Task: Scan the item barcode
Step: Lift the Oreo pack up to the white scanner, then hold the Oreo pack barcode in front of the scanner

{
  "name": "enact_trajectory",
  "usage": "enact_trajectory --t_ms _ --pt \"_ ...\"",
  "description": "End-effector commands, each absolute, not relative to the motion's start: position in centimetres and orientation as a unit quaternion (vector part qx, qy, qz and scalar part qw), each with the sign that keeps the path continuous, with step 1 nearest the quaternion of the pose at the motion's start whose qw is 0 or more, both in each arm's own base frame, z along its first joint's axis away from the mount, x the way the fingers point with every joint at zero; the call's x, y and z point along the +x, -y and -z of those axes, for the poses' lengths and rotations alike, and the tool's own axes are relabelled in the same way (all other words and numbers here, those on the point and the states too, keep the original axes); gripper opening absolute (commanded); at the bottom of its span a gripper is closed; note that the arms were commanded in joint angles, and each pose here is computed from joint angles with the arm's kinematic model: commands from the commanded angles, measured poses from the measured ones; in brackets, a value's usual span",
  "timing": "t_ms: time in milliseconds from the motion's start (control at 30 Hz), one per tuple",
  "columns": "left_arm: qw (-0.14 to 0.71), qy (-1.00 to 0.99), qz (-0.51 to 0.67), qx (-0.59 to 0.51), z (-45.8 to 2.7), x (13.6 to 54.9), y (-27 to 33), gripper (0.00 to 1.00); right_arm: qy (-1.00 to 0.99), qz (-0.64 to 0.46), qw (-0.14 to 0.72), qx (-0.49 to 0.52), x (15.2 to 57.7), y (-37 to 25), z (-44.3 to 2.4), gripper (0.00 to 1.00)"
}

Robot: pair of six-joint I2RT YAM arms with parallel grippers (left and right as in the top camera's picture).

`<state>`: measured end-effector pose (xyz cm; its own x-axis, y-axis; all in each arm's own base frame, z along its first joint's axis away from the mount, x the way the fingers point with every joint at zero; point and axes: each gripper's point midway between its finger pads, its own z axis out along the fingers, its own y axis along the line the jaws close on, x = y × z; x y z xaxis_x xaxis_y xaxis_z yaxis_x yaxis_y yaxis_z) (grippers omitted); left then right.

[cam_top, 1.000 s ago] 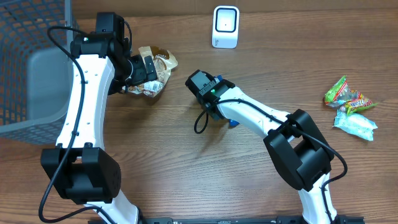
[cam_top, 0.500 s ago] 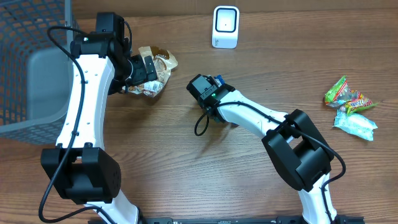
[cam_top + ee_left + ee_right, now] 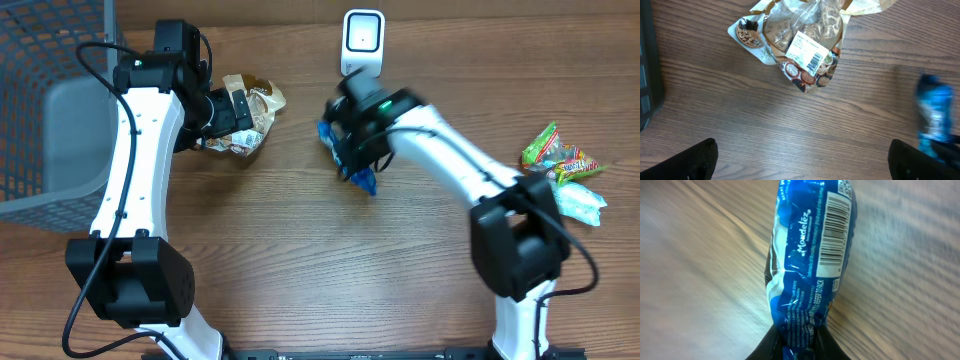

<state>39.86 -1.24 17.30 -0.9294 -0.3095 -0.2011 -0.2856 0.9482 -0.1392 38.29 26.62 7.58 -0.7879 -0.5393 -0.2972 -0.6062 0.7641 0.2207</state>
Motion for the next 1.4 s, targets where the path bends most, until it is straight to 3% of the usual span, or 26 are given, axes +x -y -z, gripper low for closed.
enact_trajectory --t_ms 0,200,500,733,867,1367 --pt "0.104 -0.981 0.057 -0.151 -16.9 39.8 1.6 1.00 -0.860 -0.377 0.141 -0.313 38.6 -28.6 -15.3 0.04" --pt "0.104 -0.981 0.057 -0.151 -16.9 39.8 1.6 1.00 -0.783 -0.527 0.187 -0.272 41.5 -27.3 -21.1 0.04" --pt "0.104 -0.981 0.057 -0.151 -16.9 39.8 1.6 1.00 -0.701 -0.624 0.254 -0.234 47.3 -26.8 -27.0 0.04" --pt "0.104 -0.981 0.057 -0.151 -16.9 39.8 1.6 1.00 -0.686 -0.667 0.249 -0.153 51.6 -25.5 -26.2 0.04" --pt "0.104 -0.981 0.057 -0.151 -16.9 39.8 1.6 1.00 -0.695 -0.671 0.233 -0.108 53.3 -24.4 -23.5 0.04" --pt "0.104 -0.981 0.057 -0.151 -16.9 39.8 1.6 1.00 -0.715 -0.662 0.216 -0.060 55.7 -23.0 -15.1 0.04"
